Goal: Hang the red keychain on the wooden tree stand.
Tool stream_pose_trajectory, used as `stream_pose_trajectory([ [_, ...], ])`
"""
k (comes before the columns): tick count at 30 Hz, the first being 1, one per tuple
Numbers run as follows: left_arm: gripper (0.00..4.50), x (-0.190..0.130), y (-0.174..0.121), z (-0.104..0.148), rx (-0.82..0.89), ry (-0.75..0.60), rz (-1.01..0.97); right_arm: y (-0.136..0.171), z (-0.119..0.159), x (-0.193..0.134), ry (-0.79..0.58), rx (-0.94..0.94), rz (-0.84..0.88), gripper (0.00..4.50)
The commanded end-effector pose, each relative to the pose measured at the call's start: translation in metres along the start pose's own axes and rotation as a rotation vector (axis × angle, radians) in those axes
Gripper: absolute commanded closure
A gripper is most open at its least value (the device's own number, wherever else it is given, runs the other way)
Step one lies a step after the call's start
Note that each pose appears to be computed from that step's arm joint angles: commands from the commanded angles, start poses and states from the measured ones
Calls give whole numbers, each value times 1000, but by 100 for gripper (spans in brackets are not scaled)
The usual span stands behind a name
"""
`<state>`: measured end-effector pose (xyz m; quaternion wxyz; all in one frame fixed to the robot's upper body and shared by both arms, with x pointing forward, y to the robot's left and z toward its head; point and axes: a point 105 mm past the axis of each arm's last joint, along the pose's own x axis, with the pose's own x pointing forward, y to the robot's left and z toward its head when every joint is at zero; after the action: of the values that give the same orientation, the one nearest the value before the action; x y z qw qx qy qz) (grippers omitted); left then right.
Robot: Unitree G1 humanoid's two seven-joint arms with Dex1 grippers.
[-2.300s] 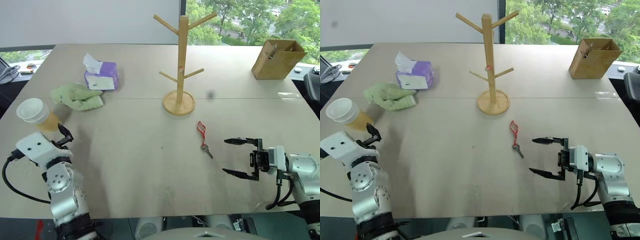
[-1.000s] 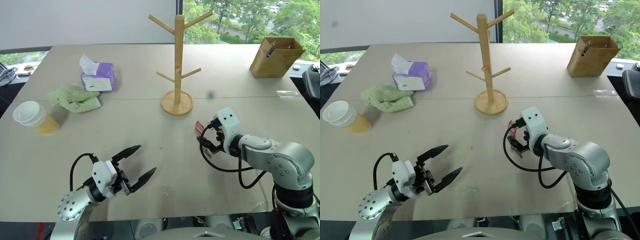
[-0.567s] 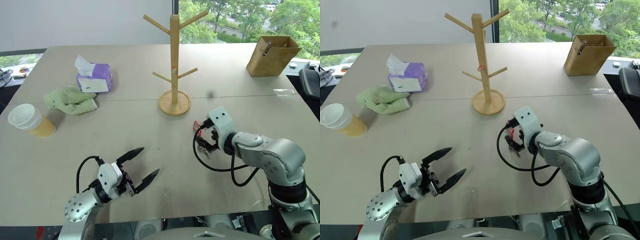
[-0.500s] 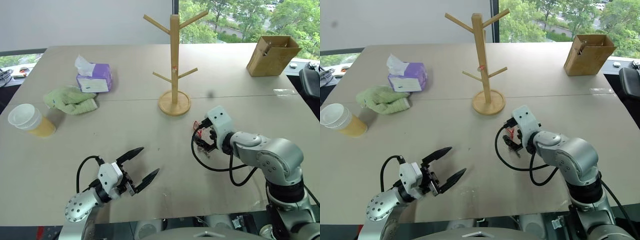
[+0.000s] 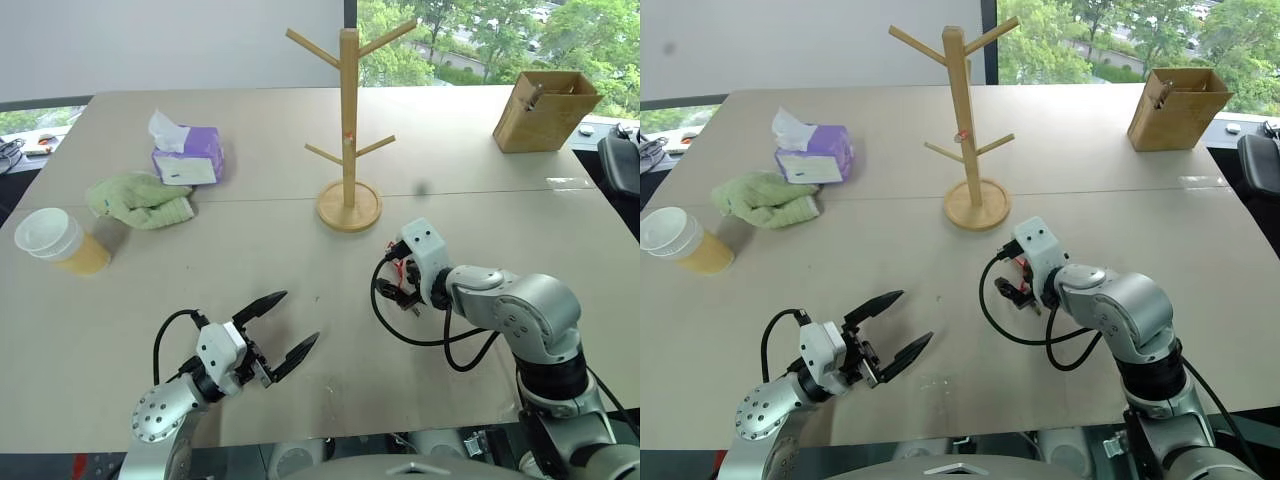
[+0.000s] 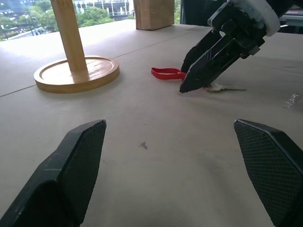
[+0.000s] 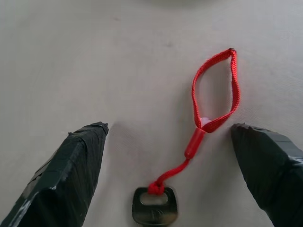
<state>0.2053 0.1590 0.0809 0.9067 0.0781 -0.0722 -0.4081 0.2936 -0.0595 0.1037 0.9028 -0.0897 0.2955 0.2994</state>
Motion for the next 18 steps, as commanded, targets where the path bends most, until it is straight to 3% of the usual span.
stream_pose_trajectory([
  [1,4,3,-2,11,37,-32,-16,2,1,1,-7,0,8,2],
  [2,4,3,-2,11,38,-31,-16,2,1,2,-5,-1,6,2],
  [5,0,3,-2,11,39,-31,-14,2,0,1,-1,-5,3,89],
  [13,0,5,0,12,44,-38,1,1,-7,0,52,-45,8,448],
  [16,0,5,1,11,45,-38,6,1,-7,-1,56,-58,18,448],
  [18,0,7,1,12,48,-41,10,1,3,-4,-14,-71,31,448],
])
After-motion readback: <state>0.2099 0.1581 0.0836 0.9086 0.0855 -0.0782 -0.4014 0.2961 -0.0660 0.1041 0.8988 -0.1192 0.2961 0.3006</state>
